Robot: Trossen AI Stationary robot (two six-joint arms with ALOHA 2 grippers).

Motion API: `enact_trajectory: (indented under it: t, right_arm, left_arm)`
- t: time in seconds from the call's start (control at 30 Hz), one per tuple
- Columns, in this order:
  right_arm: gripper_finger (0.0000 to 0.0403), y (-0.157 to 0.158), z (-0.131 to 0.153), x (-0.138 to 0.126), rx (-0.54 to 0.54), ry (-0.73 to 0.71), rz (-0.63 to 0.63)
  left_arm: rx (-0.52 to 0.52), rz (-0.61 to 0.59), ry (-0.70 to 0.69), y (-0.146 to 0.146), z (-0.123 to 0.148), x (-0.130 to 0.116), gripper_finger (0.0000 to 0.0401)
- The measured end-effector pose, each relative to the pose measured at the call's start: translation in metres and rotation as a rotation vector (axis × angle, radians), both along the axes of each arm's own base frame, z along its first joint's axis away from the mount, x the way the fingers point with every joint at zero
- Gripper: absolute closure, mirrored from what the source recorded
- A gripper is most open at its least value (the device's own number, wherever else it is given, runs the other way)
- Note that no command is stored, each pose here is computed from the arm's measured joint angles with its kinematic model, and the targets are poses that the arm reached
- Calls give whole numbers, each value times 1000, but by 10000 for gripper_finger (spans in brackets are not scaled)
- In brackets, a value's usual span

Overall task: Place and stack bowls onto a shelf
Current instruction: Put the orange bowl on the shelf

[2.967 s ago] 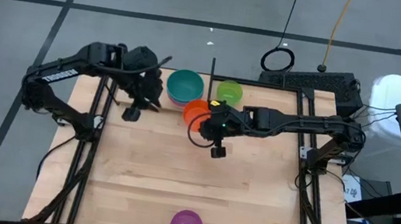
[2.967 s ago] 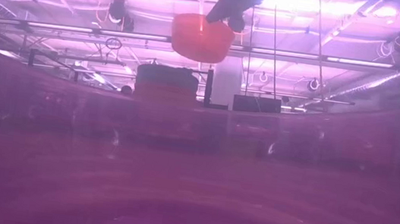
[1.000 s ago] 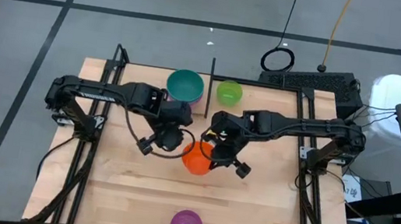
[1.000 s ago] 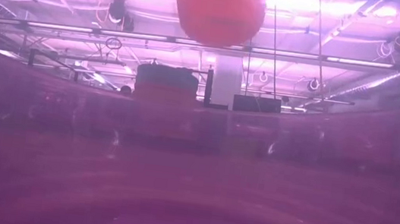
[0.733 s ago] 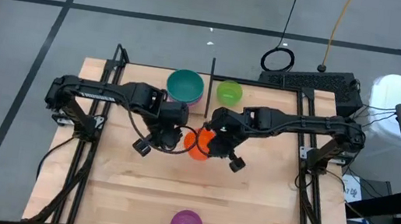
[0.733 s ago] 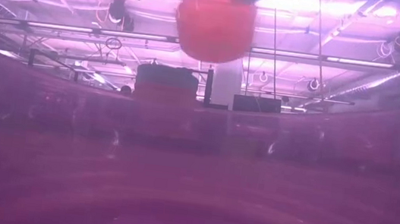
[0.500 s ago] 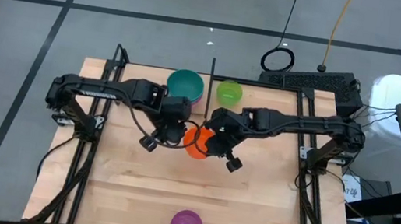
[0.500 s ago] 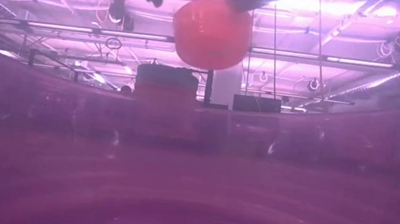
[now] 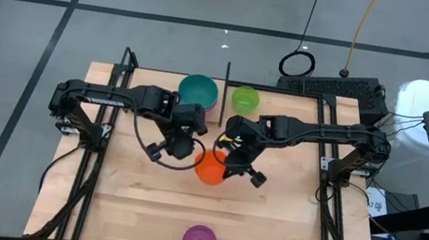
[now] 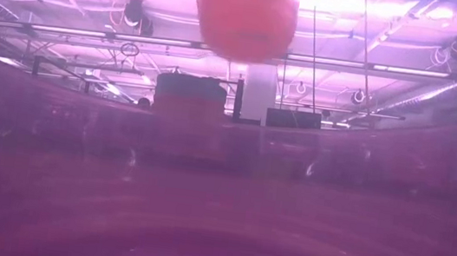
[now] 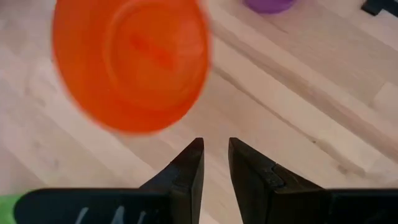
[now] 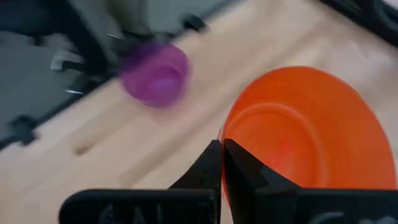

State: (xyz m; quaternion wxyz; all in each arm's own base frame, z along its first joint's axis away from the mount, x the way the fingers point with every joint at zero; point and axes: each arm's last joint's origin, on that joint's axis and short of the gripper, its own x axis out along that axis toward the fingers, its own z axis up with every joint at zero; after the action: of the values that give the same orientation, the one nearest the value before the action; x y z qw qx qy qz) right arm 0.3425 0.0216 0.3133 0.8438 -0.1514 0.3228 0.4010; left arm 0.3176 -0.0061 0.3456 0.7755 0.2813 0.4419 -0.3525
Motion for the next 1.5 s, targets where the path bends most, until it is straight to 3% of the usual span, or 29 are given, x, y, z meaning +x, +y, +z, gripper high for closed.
enact_trajectory:
  t: [0.1, 0.27, 0.7, 1.0, 1.1, 1.37, 1.5]
  right_arm:
    - [403, 0, 2, -1, 99, -19, 89]
    - [403, -5, 4, -2, 209, -2, 122]
    - [403, -5, 2, -4, 202, 35, 95]
    - [403, -3, 5, -6, 276, -9, 206]
    - [403, -5, 4, -4, 239, 24, 132]
    - [403, -15, -2, 0, -29, 92, -201]
    - [403, -16, -2, 2, -85, 80, -266]
  left_arm:
    - [-3, -22, -31, 1, 1, 2, 320]
    - [-73, -70, -99, -1, 4, 7, 320]
    - [-270, -110, -111, 14, -32, 15, 320]
    - [-356, -243, -183, 16, -33, 15, 320]
    - [-359, -172, -152, 23, -34, 14, 320]
    - [-486, 204, 38, 41, -34, 10, 320]
    - [-449, 345, 83, 44, -35, 10, 320]
